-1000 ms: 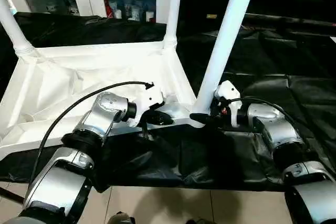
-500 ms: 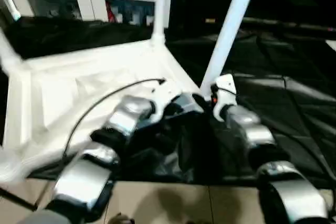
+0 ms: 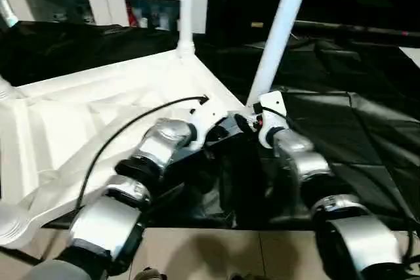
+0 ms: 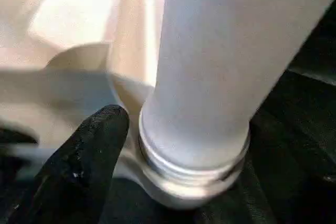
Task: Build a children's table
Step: Rotate leg to tighten
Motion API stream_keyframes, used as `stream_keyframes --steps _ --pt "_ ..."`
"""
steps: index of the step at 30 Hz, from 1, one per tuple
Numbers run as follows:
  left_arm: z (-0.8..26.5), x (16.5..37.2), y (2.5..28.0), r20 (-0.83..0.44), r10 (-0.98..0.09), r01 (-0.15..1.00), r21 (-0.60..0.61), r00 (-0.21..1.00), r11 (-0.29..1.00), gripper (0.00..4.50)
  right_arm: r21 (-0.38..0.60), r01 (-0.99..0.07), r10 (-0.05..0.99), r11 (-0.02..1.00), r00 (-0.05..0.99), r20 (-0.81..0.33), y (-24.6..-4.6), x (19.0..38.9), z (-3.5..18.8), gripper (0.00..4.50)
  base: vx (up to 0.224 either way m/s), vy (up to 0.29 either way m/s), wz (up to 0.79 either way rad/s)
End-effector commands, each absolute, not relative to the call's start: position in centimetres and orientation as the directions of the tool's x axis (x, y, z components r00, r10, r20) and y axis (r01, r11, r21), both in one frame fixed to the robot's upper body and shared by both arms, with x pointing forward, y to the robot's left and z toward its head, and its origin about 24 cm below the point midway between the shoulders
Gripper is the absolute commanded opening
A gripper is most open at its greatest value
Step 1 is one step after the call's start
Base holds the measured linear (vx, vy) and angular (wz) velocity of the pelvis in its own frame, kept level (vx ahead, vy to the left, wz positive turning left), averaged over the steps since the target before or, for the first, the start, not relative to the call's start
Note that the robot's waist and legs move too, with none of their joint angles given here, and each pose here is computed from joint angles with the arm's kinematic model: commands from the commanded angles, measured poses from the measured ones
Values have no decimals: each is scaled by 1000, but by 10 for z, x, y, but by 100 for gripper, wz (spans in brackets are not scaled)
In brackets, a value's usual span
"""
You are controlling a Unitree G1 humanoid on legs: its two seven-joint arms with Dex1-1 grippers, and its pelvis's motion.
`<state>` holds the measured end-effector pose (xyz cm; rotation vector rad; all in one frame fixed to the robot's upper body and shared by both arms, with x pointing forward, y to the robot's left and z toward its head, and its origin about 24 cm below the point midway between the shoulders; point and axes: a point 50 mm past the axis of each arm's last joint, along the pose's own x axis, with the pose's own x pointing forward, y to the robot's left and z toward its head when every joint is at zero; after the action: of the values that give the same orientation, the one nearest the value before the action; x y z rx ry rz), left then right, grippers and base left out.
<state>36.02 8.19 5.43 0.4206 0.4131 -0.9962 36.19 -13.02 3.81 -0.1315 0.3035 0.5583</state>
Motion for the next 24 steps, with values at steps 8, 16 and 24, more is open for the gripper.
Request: stream_keyframes --steps 8,16,24 --pt "51 343 98 -526 -817 969 63 236 239 0 -51 -819 759 572 552 -346 -160 342 48 377 0 0 0" --pt "51 335 110 -537 -832 989 25 137 146 0 -32 -867 807 498 476 -350 -167 340 57 377 0 0 0" --pt "48 333 117 -538 -830 986 16 148 166 0 -5 -888 826 460 429 -366 -163 337 53 316 0 0 0"
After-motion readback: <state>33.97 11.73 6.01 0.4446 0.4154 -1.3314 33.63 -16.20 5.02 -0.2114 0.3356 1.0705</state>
